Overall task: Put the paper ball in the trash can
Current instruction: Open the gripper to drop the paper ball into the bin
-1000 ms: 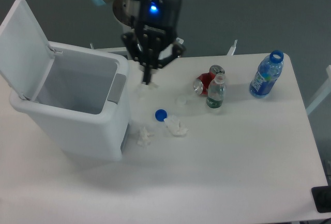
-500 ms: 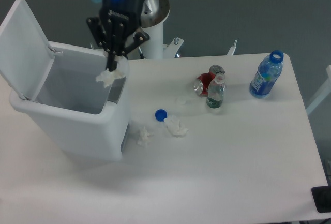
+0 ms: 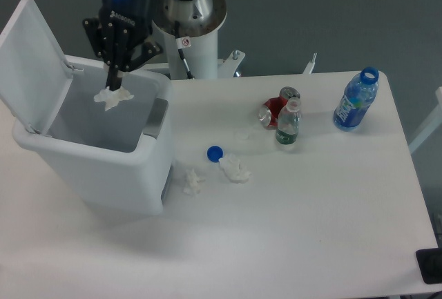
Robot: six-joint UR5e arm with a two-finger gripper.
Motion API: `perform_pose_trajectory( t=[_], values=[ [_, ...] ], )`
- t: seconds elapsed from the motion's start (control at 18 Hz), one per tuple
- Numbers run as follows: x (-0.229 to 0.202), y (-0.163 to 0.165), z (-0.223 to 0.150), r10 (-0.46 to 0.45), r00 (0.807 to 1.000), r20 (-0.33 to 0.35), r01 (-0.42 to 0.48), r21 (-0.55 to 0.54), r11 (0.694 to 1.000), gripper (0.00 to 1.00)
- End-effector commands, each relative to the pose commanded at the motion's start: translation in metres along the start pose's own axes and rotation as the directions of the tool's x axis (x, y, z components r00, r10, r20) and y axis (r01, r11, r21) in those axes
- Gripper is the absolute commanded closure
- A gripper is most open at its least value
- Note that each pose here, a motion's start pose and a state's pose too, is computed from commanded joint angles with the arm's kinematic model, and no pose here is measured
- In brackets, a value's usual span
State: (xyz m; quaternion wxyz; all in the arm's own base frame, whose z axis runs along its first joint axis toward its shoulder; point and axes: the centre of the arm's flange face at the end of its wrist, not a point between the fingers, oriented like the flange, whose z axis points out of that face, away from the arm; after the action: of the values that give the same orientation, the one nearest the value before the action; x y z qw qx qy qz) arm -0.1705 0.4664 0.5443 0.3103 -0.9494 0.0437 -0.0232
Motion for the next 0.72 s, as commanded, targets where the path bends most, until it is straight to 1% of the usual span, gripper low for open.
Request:
perform_pose_trajectory(
  t=[0.06,0.11,0.17,0.28,0.33,0.44,0.5,0.56,0.72],
  values=[
    [0.001,0.0,0.001,0.005,1.0,-0.003,-0.005,-0.001,1.0,0.56],
    [0.002,-0.001,0.002,0.01,1.0,-0.002,-0.01,-0.001,1.0,0.46],
    [0.001,-0.001,0.003,0.012,1.0,-0.002,-0.012,0.0,1.0,0.39],
    [0.001,-0.002,0.002,0.021,1.0,0.0,-0.021,0.002,1.0,0.2],
    [0.002,-0.002,0.001,0.027,1.0,0.002,-0.027,0.004,1.0,0.19],
    [0.002,-0.003,-0.001,0.031,1.0,0.006,-0.031,0.007,1.0,0.07],
    [-0.001,-0.002,-0.002,0.031,0.999,0.01,-0.031,0.007,1.0,0.03],
    [-0.005,-0.002,-0.003,0.024,1.0,0.017,-0.024,0.007,1.0,0.01],
    [-0.028,0.006,-0.015,-0.017,0.998,0.062,0.016,0.009,1.0,0.0]
  ],
)
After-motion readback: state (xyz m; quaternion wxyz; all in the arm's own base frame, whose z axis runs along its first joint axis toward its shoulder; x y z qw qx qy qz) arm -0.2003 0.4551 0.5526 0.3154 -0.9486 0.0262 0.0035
